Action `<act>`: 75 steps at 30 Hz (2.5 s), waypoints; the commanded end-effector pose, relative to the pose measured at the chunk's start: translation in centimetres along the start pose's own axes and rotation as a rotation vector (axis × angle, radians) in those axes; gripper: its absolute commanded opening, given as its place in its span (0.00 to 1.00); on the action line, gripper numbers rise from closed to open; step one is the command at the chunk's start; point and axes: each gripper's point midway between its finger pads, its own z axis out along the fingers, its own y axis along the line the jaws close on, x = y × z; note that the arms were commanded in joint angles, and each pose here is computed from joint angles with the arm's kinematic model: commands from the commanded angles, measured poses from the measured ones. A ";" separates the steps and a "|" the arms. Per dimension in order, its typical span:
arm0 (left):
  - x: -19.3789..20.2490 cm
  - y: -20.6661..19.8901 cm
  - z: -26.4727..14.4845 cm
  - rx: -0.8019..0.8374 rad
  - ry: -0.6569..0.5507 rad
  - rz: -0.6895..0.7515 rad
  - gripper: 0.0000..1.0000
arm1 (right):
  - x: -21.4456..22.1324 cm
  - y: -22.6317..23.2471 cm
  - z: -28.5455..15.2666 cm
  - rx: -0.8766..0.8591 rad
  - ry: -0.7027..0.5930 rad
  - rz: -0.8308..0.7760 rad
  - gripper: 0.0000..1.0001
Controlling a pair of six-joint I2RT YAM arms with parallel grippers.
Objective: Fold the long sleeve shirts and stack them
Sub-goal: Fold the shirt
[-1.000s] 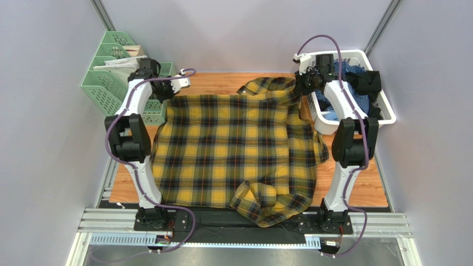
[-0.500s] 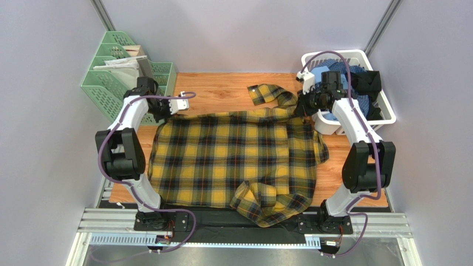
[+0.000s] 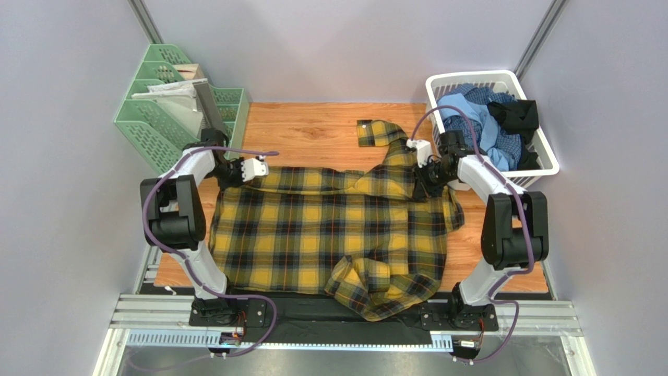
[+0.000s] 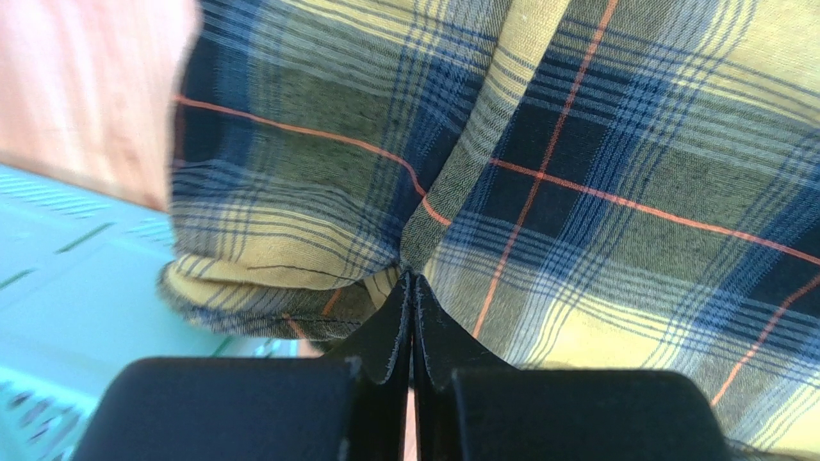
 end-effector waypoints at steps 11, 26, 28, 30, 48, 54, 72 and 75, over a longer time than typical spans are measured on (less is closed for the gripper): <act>2.0 -2.7 2.1 0.099 0.118 -0.070 0.00 | 4.6 -4.1 3.0 0.114 0.228 -0.110 0.00; -2.2 -1.9 -3.6 0.103 -0.010 -0.176 0.47 | -3.7 1.0 -3.5 -0.019 0.034 -0.133 0.61; -4.7 -0.1 -5.1 0.049 -0.113 -0.191 0.56 | -7.5 0.4 -4.7 0.033 -0.072 -0.134 0.61; -7.5 1.5 -7.1 -0.003 -0.227 -0.243 0.62 | -10.1 -1.2 -4.2 0.095 -0.123 -0.148 0.61; -13.2 5.1 -12.5 -0.228 -0.504 -0.399 0.99 | -23.4 -6.5 10.6 0.211 -0.193 -0.212 0.74; -10.5 2.3 -7.7 0.068 -0.347 -0.281 0.99 | -19.1 -2.9 4.3 0.100 -0.147 -0.307 0.75; -3.7 -1.3 1.5 0.068 -0.025 0.057 0.63 | -3.7 0.0 1.6 -0.012 0.193 -0.254 0.54; -3.1 -1.4 1.9 0.056 0.000 0.079 0.63 | -2.3 -0.3 0.6 0.004 0.203 -0.214 0.54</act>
